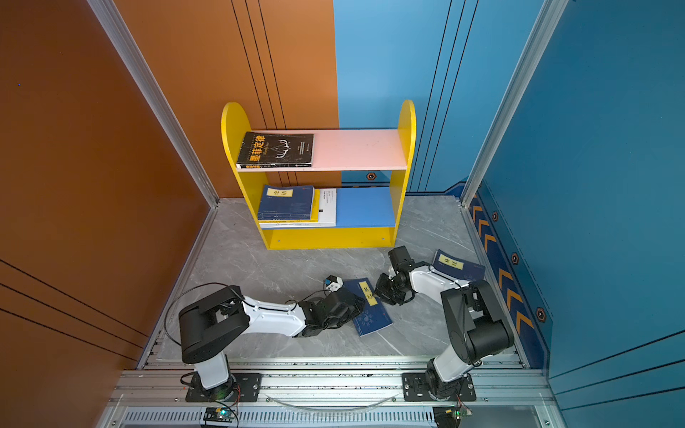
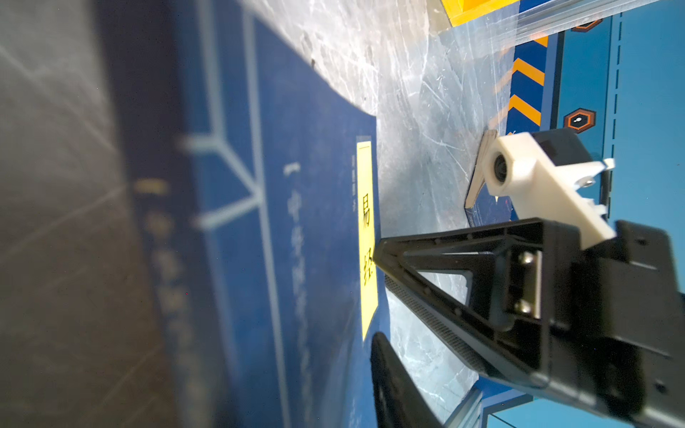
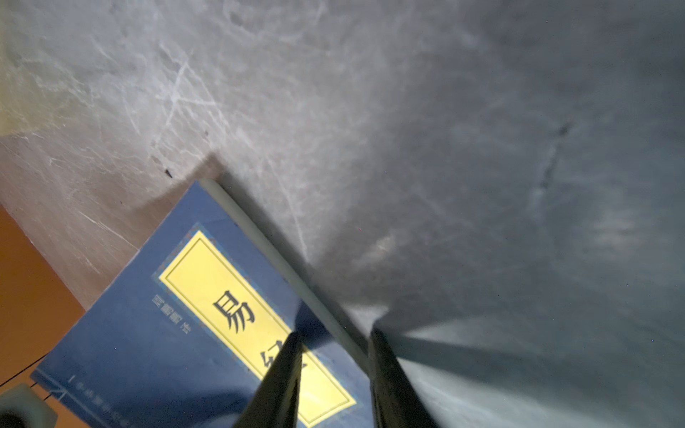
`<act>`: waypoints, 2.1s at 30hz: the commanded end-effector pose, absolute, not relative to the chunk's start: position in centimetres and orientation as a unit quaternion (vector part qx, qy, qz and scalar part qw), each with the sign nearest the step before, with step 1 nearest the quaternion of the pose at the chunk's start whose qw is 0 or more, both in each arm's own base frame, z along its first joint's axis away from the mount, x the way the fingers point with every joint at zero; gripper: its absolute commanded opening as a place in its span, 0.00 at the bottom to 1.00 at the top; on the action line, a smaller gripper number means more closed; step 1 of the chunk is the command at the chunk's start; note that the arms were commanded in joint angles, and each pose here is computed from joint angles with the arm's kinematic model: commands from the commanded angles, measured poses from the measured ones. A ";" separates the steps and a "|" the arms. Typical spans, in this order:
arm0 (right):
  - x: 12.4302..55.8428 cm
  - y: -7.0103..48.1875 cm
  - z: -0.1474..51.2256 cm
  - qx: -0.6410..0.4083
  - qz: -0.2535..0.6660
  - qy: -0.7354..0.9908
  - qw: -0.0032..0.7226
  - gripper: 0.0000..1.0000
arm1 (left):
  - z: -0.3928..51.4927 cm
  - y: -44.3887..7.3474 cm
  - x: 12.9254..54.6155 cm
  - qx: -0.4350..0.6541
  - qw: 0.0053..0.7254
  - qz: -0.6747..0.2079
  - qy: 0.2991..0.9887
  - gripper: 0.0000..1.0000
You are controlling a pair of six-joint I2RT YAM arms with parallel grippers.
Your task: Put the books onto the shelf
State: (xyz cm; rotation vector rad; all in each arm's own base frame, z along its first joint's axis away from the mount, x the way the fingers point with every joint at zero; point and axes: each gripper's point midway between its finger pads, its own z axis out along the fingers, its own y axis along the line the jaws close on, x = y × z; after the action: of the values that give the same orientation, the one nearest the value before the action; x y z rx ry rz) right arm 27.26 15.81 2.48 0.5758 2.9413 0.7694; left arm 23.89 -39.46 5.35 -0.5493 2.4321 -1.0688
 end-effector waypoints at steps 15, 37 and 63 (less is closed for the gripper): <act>26.6 17.3 4.1 0.212 0.290 0.933 0.010 0.34 | 7.9 -38.8 24.3 -0.196 0.244 -0.404 0.860 0.32; 27.4 18.2 6.6 0.215 0.309 0.926 0.034 0.47 | 8.5 -35.3 23.9 -0.170 0.267 -0.317 0.894 0.28; 28.2 16.4 7.1 0.235 0.287 0.926 0.063 0.80 | 9.6 -33.7 24.2 -0.153 0.279 -0.286 0.904 0.26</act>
State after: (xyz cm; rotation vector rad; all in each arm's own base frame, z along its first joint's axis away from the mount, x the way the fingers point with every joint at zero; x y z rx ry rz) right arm 27.99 17.24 6.35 0.6827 2.8205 0.9186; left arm 23.25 -33.84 7.62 -0.4149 2.4711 -0.7677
